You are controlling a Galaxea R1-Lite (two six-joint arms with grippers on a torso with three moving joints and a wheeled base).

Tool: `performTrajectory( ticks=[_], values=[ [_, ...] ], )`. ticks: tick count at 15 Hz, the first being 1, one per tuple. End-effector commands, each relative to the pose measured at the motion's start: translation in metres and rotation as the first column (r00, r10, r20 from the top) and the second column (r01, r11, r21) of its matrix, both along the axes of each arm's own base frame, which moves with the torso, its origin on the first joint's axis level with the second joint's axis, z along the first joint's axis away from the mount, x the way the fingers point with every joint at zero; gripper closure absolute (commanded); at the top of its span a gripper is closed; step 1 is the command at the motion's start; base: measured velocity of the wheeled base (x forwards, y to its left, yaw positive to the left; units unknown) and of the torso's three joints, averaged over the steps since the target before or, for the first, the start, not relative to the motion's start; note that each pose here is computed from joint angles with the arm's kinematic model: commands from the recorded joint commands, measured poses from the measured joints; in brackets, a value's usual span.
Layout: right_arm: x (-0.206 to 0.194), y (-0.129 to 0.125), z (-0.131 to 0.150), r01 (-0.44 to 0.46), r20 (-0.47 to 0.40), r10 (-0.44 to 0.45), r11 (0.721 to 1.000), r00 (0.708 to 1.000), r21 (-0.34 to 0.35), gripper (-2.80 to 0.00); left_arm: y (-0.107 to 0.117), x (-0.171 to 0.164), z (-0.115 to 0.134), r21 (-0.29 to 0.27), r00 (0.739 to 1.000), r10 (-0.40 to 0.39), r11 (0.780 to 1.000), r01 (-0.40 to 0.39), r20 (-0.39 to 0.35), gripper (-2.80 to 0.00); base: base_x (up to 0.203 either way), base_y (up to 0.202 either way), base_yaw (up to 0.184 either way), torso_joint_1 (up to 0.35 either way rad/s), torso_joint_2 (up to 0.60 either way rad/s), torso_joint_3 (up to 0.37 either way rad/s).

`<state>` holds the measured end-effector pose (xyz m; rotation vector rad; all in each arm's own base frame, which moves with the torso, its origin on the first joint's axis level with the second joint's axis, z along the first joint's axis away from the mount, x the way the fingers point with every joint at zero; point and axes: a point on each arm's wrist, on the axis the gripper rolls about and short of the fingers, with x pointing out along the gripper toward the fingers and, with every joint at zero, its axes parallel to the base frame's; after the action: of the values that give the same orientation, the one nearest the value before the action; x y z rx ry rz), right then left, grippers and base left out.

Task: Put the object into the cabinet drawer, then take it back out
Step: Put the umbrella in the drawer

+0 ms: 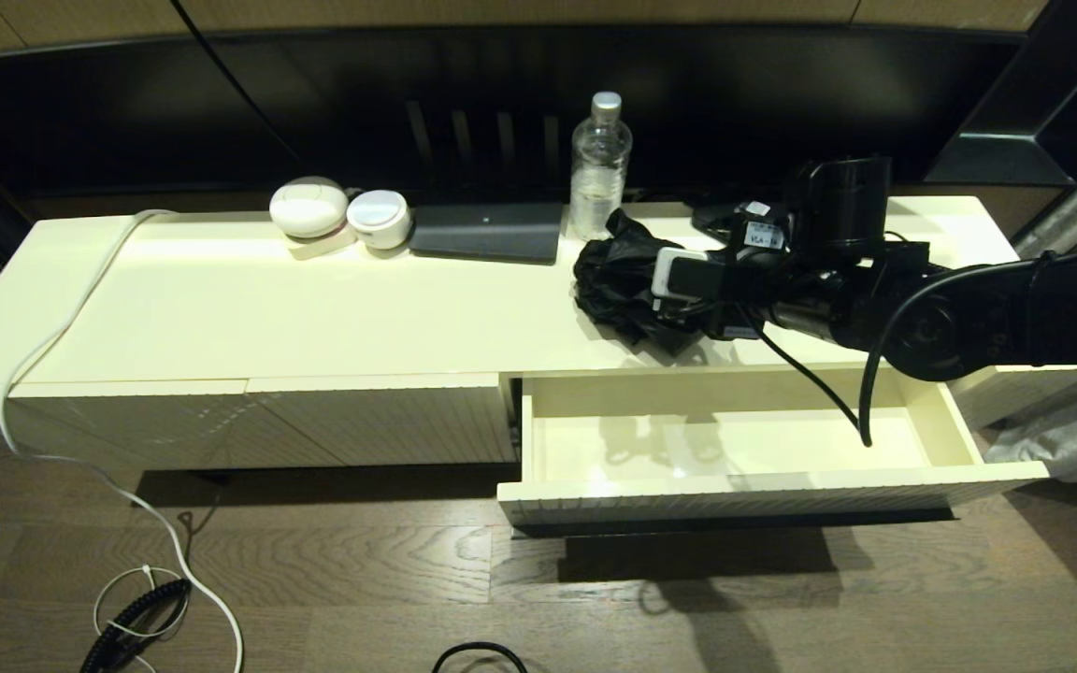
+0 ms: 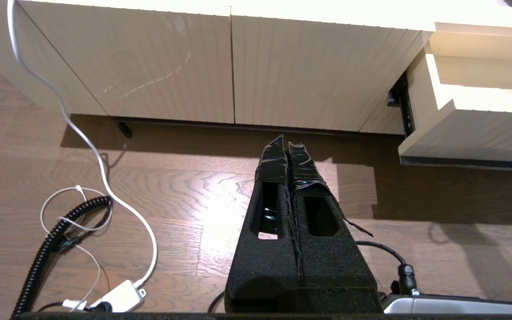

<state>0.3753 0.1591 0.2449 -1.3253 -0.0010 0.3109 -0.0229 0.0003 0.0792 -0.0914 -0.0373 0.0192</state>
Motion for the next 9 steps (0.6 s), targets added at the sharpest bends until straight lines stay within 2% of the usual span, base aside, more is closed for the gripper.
performTrajectory(
  ticks=[1, 9],
  values=[
    [-0.004, -0.002, 0.007, 0.000, 0.016, 0.000, 1.000, 1.000, -0.001, -2.80, 0.000, 0.000, 0.000, -0.001, 1.000, 0.001, 1.000, -0.001, 0.002, 0.00, 0.000, 0.000, 0.000, 0.000, 0.00, 0.000],
    [0.010, -0.003, -0.001, 0.012, 0.011, -0.012, 1.000, 1.000, 0.000, -2.80, 0.000, 0.000, 0.000, -0.001, 1.000, 0.001, 1.000, -0.001, 0.002, 0.00, 0.000, 0.000, 0.000, 0.000, 0.00, 0.000]
  ],
)
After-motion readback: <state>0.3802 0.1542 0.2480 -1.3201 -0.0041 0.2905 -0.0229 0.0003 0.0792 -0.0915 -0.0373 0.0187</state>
